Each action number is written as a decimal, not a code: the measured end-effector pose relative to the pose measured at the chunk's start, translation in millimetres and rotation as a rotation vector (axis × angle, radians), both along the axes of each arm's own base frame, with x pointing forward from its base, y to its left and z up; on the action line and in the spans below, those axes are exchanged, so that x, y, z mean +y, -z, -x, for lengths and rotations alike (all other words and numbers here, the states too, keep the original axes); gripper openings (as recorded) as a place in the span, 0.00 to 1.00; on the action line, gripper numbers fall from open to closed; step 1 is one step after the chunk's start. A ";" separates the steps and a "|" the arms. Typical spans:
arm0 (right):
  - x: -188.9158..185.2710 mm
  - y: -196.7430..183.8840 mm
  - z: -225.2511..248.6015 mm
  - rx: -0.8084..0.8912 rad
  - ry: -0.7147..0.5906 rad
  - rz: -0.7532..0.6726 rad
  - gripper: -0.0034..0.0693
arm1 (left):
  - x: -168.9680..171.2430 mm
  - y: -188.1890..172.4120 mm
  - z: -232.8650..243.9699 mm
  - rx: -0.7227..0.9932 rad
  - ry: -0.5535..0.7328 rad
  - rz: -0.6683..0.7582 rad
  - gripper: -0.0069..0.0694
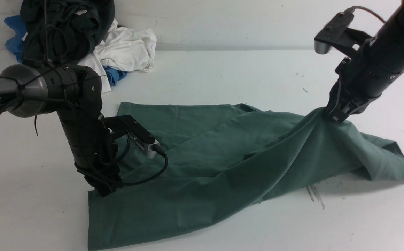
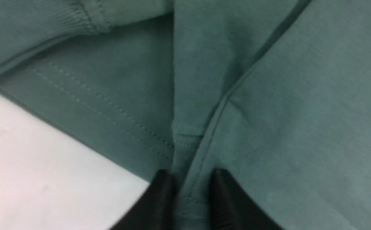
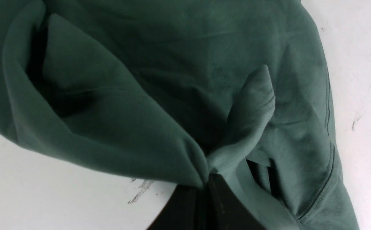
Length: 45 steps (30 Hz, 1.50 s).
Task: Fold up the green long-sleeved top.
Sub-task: Use both arms to drag the lower edge of the fabric forward and fold it over the upper edge
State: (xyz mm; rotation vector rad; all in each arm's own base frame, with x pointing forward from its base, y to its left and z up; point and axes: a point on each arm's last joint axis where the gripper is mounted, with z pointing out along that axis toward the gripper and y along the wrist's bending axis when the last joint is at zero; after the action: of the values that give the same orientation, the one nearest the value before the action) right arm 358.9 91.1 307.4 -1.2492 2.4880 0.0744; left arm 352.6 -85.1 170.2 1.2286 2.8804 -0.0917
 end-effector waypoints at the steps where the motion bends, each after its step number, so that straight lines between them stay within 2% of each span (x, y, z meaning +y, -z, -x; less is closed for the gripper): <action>1: 0.0 0.0 0.0 0.000 0.000 0.000 0.06 | 0.1 -1.9 0.3 -0.004 0.000 0.001 0.20; 5: 0.0 0.0 0.0 0.000 0.000 0.000 0.06 | 0.6 -12.7 3.1 -0.020 0.001 0.005 0.11; 15: 0.1 0.0 0.0 0.003 0.011 -0.005 0.06 | 1.6 -36.3 8.1 -0.080 0.000 0.020 0.11; 19: 0.2 0.0 0.0 0.003 0.011 -0.005 0.06 | 0.2 -31.3 7.2 -0.063 -0.008 0.030 0.16; 21: 0.2 0.0 0.0 0.003 0.011 -0.005 0.06 | -1.6 -20.3 5.2 -0.030 -0.016 0.038 0.24; 25: 0.2 0.0 0.0 0.003 0.011 -0.005 0.06 | -2.6 -7.8 3.1 0.005 -0.020 0.036 0.31; 31: 0.2 0.0 0.0 0.003 0.011 -0.005 0.06 | -3.0 -4.7 2.7 0.014 -0.022 0.037 0.36; 34: 0.2 0.0 0.0 0.003 0.011 -0.005 0.06 | -3.0 -4.7 2.7 0.014 -0.022 0.037 0.32; 36: -0.4 0.1 -0.1 0.001 0.010 0.002 0.06 | -2.9 -7.1 3.1 0.007 -0.023 0.038 0.23; 37: -0.6 0.1 -0.1 0.001 0.010 0.004 0.06 | -2.7 -7.5 3.1 0.006 -0.023 0.037 0.22; 38: -2.1 0.3 -0.4 -0.003 0.008 0.023 0.06 | -1.8 -13.5 3.9 -0.012 -0.019 0.032 0.14; 39: -2.9 0.4 -0.6 -0.005 0.007 0.031 0.06 | -1.1 -17.5 4.5 -0.024 -0.017 0.029 0.12; 41: -3.5 0.5 -0.7 -0.007 0.007 0.039 0.06 | 0.0 -25.5 5.8 -0.049 -0.012 0.025 0.11; 45: -6.6 0.5 -1.4 -0.009 0.013 0.046 0.06 | 4.4 -65.4 6.3 -0.178 0.004 0.007 0.10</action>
State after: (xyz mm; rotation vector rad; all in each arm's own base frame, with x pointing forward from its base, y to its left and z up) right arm 360.3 84.5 306.8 -1.2492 2.5034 0.0080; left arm 346.3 -80.7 235.5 1.1763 2.7234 0.0072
